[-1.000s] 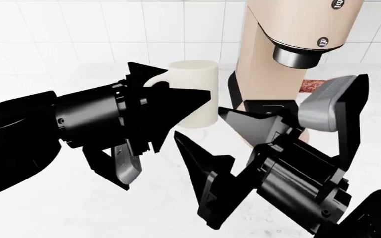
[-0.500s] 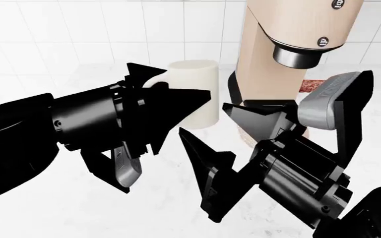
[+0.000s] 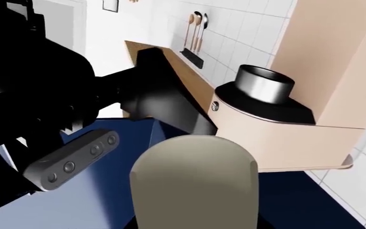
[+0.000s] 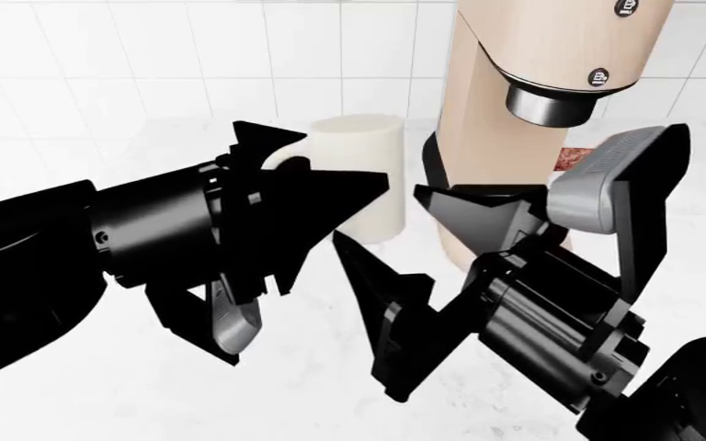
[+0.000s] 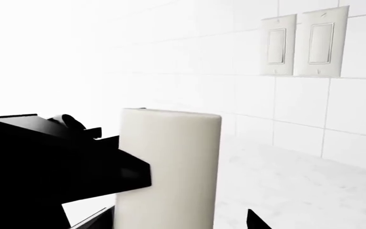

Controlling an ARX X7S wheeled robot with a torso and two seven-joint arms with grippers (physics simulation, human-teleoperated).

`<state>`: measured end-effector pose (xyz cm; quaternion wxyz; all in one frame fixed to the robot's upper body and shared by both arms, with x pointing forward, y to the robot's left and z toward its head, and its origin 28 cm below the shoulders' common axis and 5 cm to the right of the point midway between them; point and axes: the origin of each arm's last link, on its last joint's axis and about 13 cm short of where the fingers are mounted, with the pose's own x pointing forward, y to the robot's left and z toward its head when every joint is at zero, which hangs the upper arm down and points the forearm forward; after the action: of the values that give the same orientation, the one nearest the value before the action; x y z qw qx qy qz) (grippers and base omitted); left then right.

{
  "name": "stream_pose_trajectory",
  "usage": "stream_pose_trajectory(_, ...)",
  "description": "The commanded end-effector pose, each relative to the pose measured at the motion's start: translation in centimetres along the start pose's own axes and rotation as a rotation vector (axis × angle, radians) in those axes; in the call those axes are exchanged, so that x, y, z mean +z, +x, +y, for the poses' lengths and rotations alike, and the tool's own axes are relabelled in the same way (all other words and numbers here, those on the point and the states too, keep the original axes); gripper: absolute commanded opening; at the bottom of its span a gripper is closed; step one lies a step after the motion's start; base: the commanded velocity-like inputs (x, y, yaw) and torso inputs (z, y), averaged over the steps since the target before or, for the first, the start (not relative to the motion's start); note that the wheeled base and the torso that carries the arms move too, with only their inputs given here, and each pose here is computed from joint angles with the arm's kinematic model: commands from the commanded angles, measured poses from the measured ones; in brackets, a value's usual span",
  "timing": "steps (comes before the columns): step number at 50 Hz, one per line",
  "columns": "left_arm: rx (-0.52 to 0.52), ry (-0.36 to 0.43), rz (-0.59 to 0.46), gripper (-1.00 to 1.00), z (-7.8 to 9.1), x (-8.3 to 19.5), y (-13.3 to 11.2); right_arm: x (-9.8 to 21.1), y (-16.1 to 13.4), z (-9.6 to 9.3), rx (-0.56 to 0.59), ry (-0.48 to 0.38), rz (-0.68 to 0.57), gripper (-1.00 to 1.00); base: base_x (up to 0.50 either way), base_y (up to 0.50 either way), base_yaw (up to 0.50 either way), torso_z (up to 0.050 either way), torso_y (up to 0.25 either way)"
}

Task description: A wet mug is on the counter and needs to be dried. Pick it up and place it upside down in the open cabinet.

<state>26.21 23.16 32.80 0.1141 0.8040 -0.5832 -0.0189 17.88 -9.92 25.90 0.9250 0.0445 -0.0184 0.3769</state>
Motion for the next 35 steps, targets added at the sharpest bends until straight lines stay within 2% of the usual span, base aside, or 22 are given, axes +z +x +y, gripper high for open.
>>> stream_pose_trajectory(1,0.045,-0.01,0.029,-1.0,0.71,-0.68,-0.03,-0.31,0.39,-0.3,-0.032,-0.001,0.013,1.0,0.0,0.0,0.0,0.0,0.0)
stream_pose_trajectory(10,0.062,0.003,0.044,-1.0,1.53,-1.45,0.03,-0.58,0.71,-0.34,-0.025,0.007,0.024,1.0,0.0,0.0,0.0,0.001,0.0)
stream_pose_trajectory(11,0.064,0.005,0.046,-1.0,1.59,-1.52,0.03,-0.64,0.71,-0.34,-0.026,0.008,0.025,-1.0,0.0,0.0,0.0,0.0,0.0)
stream_pose_trajectory(33,0.058,-0.014,0.061,-1.0,1.15,-0.99,-0.14,-0.89,0.44,-0.37,-0.052,-0.008,0.018,-1.0,0.0,0.0,0.0,0.0,0.0)
stream_pose_trajectory(34,0.059,-0.018,0.066,1.0,1.2,-1.05,-0.11,-0.87,0.44,-0.36,-0.053,-0.01,0.018,-1.0,0.0,0.0,0.0,0.0,0.0)
stream_pose_trajectory(35,0.061,-0.019,0.069,1.0,1.23,-1.09,-0.1,-0.85,0.43,-0.35,-0.053,-0.011,0.017,-1.0,0.0,0.0,0.0,0.0,0.0)
